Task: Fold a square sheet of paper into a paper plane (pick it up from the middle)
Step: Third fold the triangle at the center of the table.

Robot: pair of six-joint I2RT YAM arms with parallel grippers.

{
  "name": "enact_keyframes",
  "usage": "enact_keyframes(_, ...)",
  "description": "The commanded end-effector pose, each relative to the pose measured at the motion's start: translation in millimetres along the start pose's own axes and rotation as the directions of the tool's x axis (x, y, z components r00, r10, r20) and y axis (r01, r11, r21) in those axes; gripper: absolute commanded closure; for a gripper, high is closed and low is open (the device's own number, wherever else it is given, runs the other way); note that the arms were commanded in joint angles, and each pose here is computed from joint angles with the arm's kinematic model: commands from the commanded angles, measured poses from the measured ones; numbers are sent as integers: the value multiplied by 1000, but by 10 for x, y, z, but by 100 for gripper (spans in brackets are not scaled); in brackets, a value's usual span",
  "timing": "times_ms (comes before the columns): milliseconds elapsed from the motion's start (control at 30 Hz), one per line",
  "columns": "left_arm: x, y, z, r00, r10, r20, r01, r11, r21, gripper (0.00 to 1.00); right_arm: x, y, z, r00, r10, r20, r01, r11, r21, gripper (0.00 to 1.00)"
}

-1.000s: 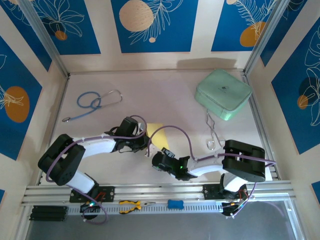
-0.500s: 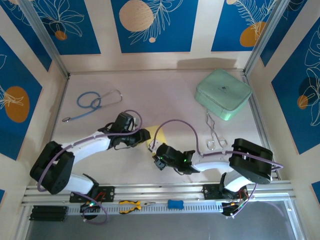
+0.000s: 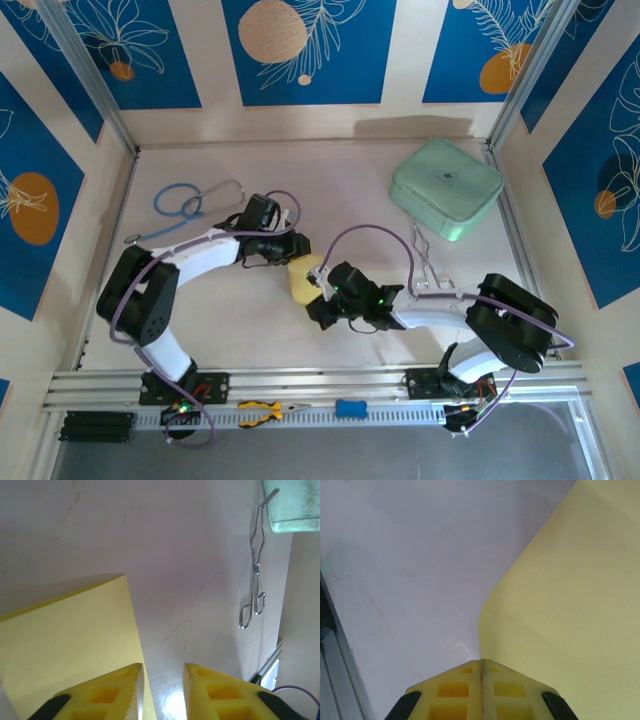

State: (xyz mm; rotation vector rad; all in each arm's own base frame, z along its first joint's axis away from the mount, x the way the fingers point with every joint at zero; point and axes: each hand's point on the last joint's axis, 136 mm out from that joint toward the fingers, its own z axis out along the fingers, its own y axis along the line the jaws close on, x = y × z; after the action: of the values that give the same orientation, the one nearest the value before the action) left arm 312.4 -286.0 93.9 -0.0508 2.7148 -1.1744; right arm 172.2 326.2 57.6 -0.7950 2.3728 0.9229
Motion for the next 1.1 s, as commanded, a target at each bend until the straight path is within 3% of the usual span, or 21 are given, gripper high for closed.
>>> enact_keyframes(0,1,-43,104,997,35,-69,-32,999,40,75,-47,93,18,998,63,-16,-64,995,-71,97)
enact_keyframes(467,151,373,505,980,4,-199,-12,999,-41,84,-98,-23,80,982,188,-19,-189,979,-73,97)
enact_keyframes(1067,216,425,619,969,33,-244,-45,998,-44,86,-137,-297,81,957,289,-26,-290,955,-68,97)
